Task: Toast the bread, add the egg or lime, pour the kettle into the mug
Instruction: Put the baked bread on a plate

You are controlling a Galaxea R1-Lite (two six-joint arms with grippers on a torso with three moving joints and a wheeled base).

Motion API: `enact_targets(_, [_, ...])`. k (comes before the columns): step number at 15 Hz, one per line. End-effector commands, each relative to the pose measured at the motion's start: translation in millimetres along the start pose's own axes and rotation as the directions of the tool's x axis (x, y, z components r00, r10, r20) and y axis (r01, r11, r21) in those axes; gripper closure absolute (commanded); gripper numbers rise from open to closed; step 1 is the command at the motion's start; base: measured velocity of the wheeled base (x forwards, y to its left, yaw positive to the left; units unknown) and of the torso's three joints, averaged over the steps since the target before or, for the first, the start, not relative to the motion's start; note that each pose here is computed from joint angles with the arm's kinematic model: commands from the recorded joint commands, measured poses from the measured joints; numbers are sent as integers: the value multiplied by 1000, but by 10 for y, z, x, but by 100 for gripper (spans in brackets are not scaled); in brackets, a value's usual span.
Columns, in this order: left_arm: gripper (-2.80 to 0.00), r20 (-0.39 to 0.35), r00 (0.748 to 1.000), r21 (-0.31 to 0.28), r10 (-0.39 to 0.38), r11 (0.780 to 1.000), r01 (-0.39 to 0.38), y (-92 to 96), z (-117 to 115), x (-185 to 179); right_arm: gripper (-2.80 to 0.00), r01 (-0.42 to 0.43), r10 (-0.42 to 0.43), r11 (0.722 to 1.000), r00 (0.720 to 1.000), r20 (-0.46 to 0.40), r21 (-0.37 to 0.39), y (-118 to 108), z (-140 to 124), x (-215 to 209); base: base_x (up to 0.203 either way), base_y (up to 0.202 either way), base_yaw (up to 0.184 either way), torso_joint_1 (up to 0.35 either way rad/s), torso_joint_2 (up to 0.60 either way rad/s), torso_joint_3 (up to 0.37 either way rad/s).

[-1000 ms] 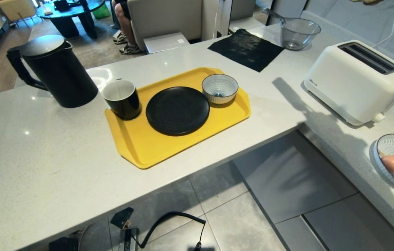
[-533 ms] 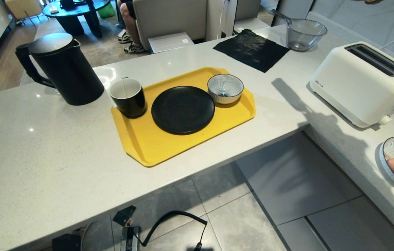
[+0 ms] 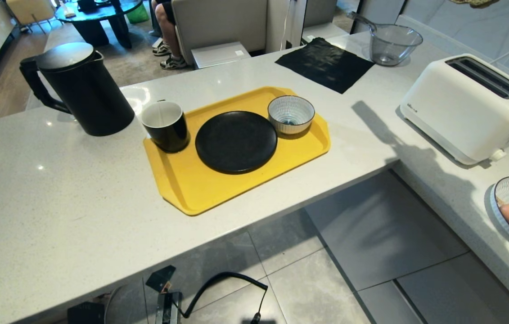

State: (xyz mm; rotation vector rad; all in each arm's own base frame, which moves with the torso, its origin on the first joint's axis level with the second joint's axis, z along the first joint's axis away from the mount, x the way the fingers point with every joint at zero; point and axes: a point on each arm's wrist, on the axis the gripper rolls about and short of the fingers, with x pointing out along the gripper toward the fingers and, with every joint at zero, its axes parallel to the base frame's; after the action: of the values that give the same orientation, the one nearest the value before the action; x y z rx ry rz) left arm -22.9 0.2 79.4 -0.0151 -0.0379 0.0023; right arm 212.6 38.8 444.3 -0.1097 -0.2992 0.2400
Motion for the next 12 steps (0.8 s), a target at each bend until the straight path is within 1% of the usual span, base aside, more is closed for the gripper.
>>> enact_targets(1, [0, -13, 1000, 0, 1, 1000, -1, 1, -38, 9, 0, -3, 3, 1000, 1000, 1, -1, 5, 4, -6, 0, 0, 0, 0, 0, 0])
enact_targets(10, [0, -13, 1000, 0, 1, 1000, -1, 1, -38, 9, 0, -8, 8, 1000, 1000, 7, -5, 6, 22, -28, 0, 0, 0, 0, 0, 0])
enact_targets(12, [0, -13, 1000, 0, 1, 1000, -1, 1, -38, 9, 0, -8, 8, 1000, 1000, 5, -22, 6, 15, -22, 0, 0, 0, 0, 0, 0])
